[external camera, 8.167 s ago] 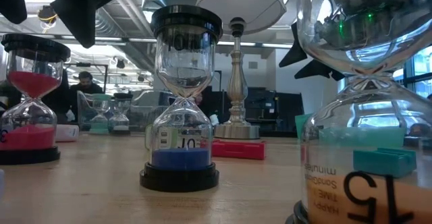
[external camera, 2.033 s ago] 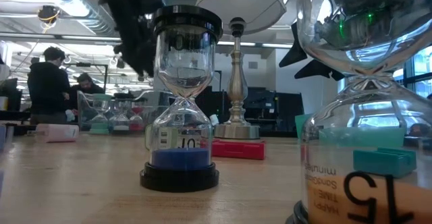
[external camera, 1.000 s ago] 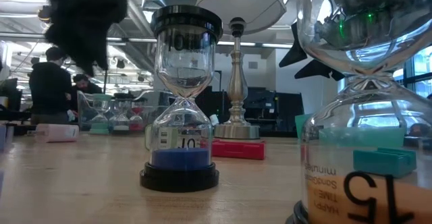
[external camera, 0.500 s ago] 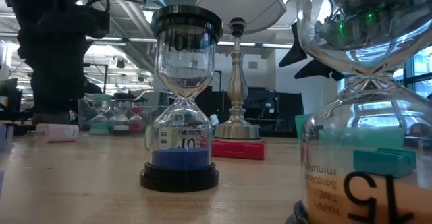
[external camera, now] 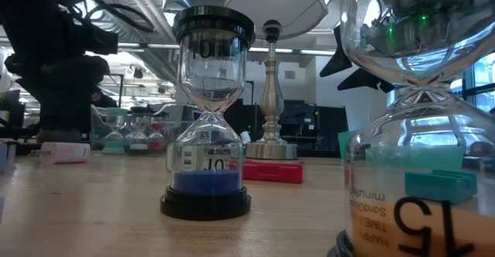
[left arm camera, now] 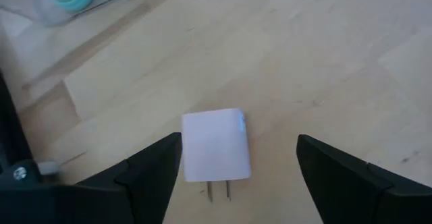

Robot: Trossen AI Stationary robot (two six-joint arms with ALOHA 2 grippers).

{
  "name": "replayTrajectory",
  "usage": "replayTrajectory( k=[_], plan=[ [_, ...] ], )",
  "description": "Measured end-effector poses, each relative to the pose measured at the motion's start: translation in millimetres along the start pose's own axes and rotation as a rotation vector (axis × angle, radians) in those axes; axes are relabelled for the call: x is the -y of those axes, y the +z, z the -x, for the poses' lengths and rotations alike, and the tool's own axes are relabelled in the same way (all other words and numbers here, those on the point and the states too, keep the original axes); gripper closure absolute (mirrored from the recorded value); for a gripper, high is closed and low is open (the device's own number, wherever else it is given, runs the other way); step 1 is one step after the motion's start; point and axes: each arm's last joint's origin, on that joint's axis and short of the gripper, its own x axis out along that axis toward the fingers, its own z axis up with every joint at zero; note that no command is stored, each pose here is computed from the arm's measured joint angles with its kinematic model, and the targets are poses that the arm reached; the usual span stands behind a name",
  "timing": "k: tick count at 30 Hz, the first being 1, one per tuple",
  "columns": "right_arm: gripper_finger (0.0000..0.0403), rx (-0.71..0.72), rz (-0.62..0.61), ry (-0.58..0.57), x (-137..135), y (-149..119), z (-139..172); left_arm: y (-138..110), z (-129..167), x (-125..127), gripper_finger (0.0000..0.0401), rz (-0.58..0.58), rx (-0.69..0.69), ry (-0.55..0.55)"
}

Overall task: Pick & Place Office items
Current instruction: Put the pink charger adapter into the green bin

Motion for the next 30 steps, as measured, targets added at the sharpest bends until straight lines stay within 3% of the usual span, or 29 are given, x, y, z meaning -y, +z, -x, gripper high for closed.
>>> replayTrajectory(
  k=[8, 18, 23, 30],
  plan=[
    [0.0076, 0.000, 0.000, 0.000, -0.1, 0.0, 0.0, -14.1, -22.3, -11.6, 0.0061, 0.043, -0.023, 0.032],
    [0.0076, 0.000, 0.000, 0.000, -0.1, 0.0, 0.0, -29.0, -46.2, -29.2, 0.0064, 0.115, -0.018, -0.083],
    [0.0076, 0.000, 0.000, 0.000, 0.0, 0.0, 0.0, -32.2, -46.1, -29.1, 0.0101, 0.105, -0.002, -0.093],
    [0.0076, 0.000, 0.000, 0.000, 0.0, 0.0, 0.0, -33.9, -42.5, -23.9, 0.0204, 0.081, 0.032, -0.140]
  ],
)
